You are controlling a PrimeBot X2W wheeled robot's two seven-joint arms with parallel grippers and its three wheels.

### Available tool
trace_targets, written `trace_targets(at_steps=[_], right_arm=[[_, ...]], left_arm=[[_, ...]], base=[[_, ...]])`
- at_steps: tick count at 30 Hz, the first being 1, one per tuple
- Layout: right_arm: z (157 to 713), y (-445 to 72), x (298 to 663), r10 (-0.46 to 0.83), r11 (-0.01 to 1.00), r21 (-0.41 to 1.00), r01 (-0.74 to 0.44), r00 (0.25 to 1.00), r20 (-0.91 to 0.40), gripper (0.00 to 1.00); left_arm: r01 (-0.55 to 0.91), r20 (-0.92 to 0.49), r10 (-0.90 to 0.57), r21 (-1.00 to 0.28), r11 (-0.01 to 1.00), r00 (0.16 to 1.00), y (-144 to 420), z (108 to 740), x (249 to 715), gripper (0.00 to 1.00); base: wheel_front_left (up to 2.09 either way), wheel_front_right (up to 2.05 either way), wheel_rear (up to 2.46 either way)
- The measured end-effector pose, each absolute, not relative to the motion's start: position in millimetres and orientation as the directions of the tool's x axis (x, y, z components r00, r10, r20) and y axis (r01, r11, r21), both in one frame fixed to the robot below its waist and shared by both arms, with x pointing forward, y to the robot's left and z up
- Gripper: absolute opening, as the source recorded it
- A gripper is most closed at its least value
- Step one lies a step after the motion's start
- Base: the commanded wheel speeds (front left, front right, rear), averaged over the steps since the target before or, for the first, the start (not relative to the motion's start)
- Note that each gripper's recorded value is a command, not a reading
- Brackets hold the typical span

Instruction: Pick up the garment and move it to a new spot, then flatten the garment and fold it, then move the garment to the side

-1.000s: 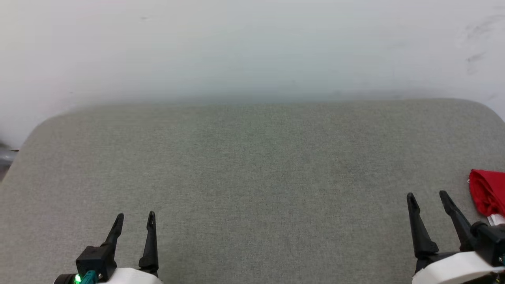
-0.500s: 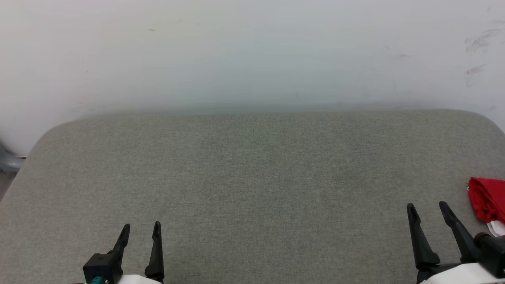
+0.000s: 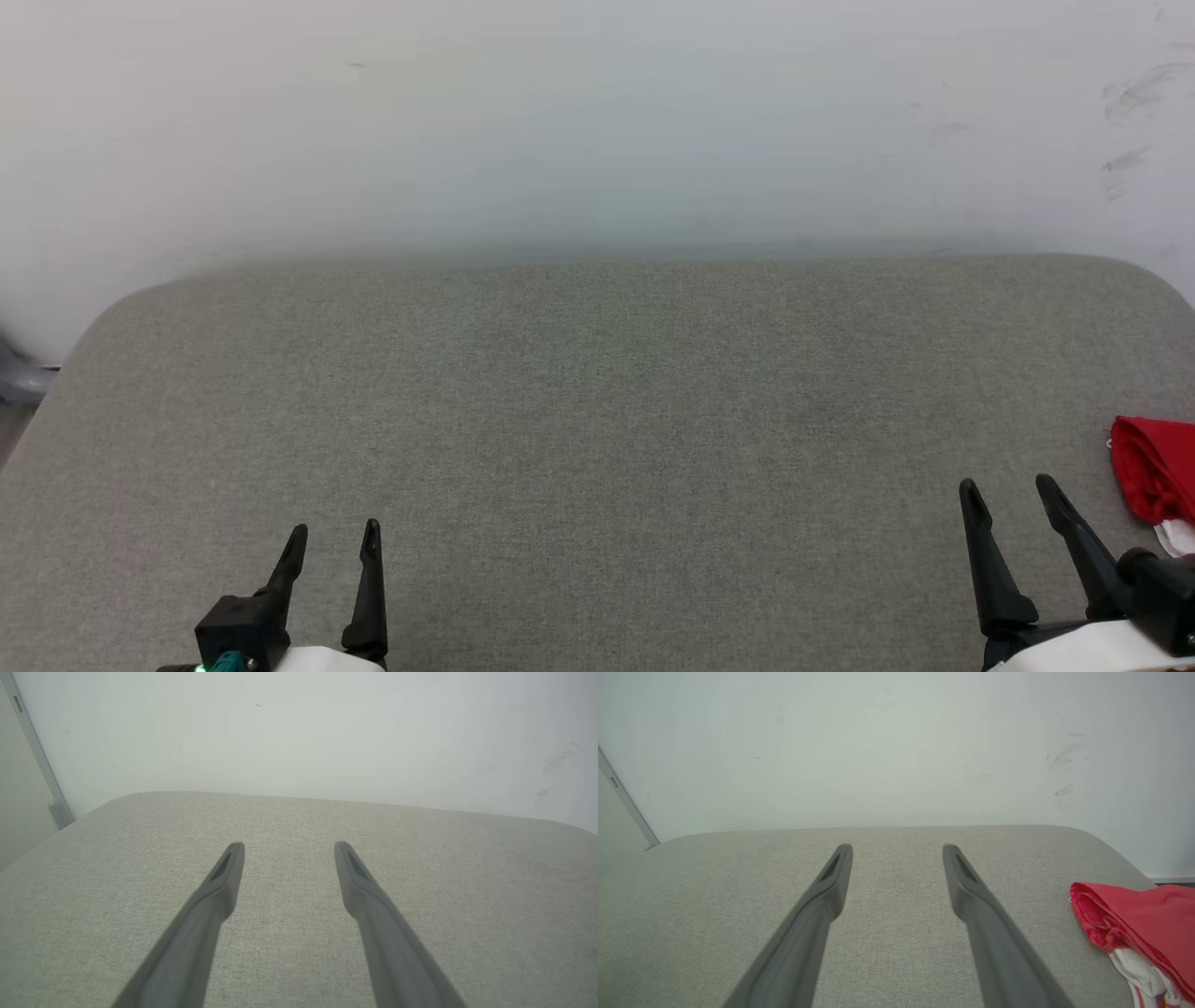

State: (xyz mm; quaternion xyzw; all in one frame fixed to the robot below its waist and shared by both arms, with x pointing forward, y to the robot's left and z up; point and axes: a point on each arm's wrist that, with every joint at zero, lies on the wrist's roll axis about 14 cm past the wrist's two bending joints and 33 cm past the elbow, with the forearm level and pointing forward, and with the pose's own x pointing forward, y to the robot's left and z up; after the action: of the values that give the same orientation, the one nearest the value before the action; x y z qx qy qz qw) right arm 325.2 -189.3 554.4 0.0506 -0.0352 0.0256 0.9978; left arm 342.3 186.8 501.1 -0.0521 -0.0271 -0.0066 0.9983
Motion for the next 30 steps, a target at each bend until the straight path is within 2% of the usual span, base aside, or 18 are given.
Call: trace_targets(at_steps=[9,10,14,30], right_arm=[[552.4,-188.6,326.7,0.05,0.993,0.103,-0.057,0.996,0.068,1.0],[550.4,-188.3,326.8,0.051,0.993,0.105,-0.057,0.997,0.062,0.0],[535.2,-188.1,325.1,0.052,0.991,0.122,-0.053,0.999,0.016,0.0],[523.3,-185.9,333.2,0.062,0.906,0.419,-0.057,0.998,0.003,0.0]], left_arm=[[0.017,0.061,-0.011,-0.102,0.995,0.998,187.4,502.4,343.1,1.0],[0.017,0.055,-0.011,-0.101,0.995,0.998,187.1,500.7,342.6,0.0],[0.002,-0.011,-0.004,-0.121,0.993,1.0,186.5,481.1,335.1,0.0],[-0.075,-0.084,0.046,-0.396,0.915,0.995,197.5,472.8,341.3,0.0]], base=[[0.0,0.0,0.0],[0.0,0.0,0.0],[0.0,0.0,0.0],[0.0,0.0,0.0]])
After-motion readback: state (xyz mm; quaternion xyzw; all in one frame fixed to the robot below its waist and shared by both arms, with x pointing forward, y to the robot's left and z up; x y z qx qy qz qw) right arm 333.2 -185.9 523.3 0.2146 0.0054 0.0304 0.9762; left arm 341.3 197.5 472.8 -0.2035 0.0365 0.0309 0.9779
